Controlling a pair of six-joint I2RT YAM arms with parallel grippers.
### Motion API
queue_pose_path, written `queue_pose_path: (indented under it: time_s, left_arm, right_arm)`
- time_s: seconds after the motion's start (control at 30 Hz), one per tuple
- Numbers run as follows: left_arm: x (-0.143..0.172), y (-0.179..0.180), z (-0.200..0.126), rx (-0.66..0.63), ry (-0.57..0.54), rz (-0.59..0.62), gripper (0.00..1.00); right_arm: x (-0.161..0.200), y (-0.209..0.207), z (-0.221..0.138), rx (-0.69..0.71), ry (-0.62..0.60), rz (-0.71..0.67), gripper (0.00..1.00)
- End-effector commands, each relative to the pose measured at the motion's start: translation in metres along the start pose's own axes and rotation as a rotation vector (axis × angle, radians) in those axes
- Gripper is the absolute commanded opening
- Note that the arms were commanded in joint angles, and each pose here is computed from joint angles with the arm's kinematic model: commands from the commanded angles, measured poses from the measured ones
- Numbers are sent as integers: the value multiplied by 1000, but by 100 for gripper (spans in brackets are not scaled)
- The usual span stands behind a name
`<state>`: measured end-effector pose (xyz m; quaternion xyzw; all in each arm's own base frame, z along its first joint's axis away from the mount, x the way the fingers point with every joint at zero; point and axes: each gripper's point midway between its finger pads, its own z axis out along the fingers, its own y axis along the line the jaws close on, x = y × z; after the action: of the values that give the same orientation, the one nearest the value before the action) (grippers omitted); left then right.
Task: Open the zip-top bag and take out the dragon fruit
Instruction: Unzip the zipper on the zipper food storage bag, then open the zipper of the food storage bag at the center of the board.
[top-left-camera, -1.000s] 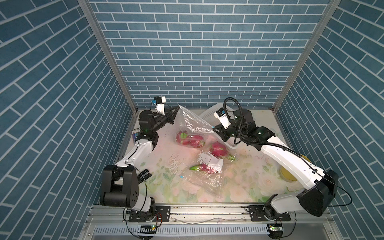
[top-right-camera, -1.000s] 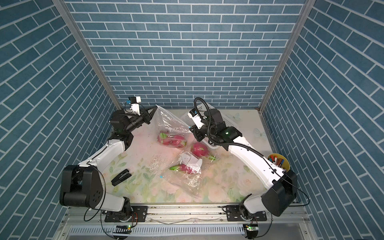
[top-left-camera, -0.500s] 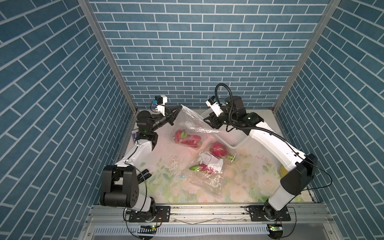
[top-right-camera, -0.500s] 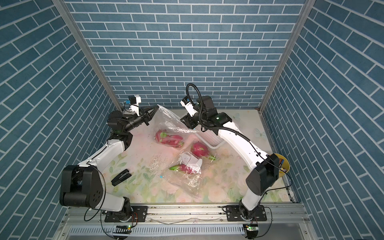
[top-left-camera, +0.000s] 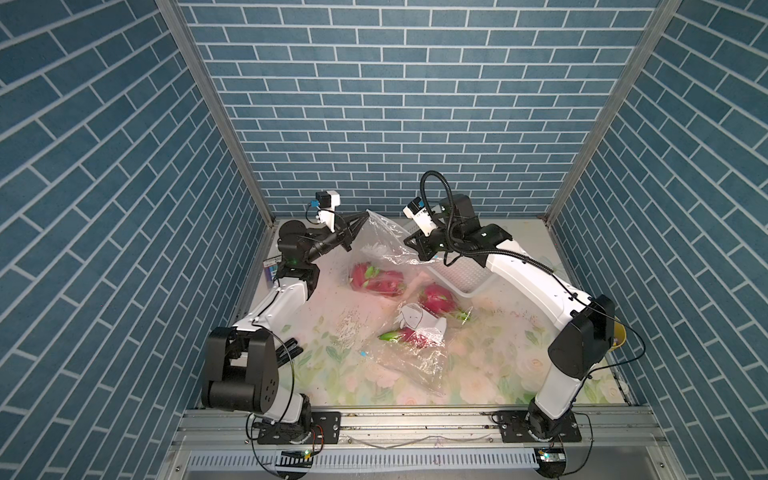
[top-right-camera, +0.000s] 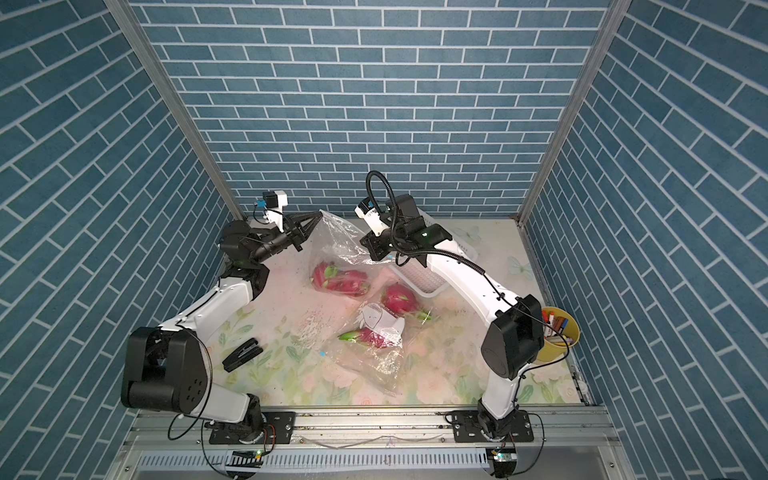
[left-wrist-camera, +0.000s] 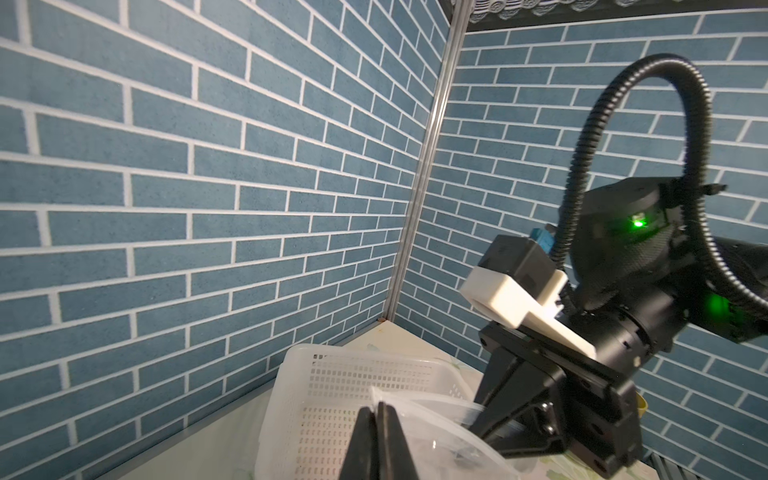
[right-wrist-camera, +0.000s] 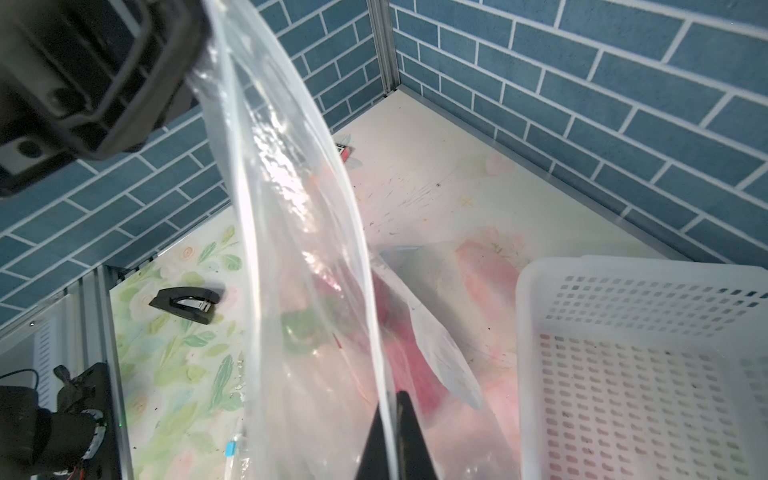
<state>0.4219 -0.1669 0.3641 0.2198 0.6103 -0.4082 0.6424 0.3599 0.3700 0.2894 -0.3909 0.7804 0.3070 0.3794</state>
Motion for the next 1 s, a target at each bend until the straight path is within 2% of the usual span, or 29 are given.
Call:
queue_pose_path:
  time_s: [0.0,0.07,0.13,0.2,0.3,0.4,0.57,0.77,0.97]
  left_arm:
    - [-13,33,12,-148,1,-24,3]
    - [-6,48,17,-207,51,-78,23]
    - [2,56,14,-254,70,-135,35]
    - [6,56,3,-301,62,-172,57]
    - [12,52,-21,-392,38,-208,75]
    - [19,37,-43,-423,18,-278,86]
    - [33,-4,-48,-378,12,-385,95]
    - [37,-27,-56,-432,64,-418,95]
    - [59,-51,-46,-375,54,-568,94]
  right_arm:
    - [-18,19,-7,-66,-58,55,0]
    - [-21,19,-4,-19,-74,82,0]
    - [-21,10,-1,35,-90,126,0]
    - [-20,-2,3,90,-103,174,0]
    - [-20,-14,6,149,-131,220,0]
    - [-20,-22,8,179,-158,253,0]
    - [-22,-22,15,159,-181,284,0]
    - [-21,-25,13,184,-212,310,0]
    - [-26,-17,10,150,-249,314,0]
